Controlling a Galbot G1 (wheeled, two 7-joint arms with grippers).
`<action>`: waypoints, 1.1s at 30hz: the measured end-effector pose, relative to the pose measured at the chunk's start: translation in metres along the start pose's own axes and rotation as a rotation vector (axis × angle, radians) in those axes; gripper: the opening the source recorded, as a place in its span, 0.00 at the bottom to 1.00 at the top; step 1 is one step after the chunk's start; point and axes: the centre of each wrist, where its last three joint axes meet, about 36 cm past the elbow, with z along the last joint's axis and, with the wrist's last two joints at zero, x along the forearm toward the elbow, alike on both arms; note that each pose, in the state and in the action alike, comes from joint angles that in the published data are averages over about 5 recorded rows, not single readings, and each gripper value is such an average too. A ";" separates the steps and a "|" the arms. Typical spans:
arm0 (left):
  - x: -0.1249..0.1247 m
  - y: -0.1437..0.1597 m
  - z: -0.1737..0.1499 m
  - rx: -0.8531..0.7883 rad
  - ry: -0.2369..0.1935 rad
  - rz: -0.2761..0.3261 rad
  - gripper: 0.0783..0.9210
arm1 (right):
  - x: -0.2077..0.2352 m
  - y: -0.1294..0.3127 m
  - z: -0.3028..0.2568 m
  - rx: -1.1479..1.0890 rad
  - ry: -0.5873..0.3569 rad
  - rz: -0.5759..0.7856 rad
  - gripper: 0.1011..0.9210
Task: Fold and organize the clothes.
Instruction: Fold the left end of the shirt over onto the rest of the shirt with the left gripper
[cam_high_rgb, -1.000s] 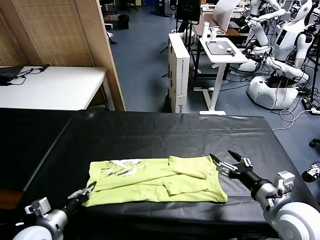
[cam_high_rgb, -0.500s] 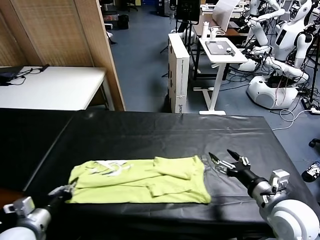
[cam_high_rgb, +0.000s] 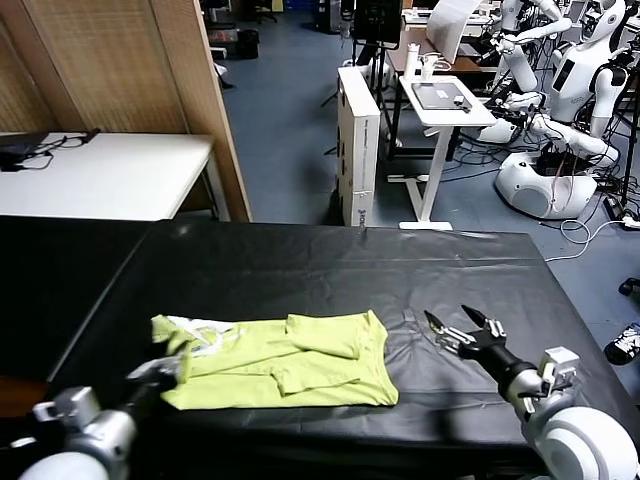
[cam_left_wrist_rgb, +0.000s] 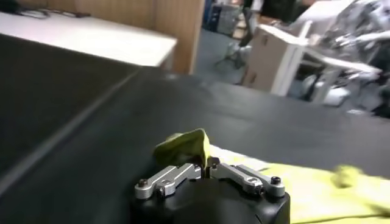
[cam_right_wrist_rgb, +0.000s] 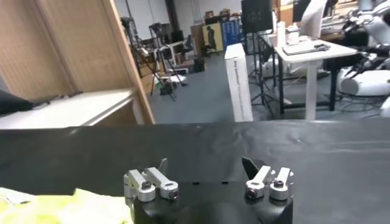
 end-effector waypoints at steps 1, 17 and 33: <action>-0.006 -0.006 0.003 0.005 0.002 0.019 0.12 | 0.000 -0.001 0.004 0.003 0.006 0.008 0.98; -0.044 -0.068 0.041 0.078 0.063 0.171 0.12 | -0.003 -0.008 0.025 0.027 0.059 0.039 0.98; -0.066 -0.072 0.073 0.094 0.093 0.136 0.15 | 0.002 -0.003 0.023 0.036 0.057 0.024 0.98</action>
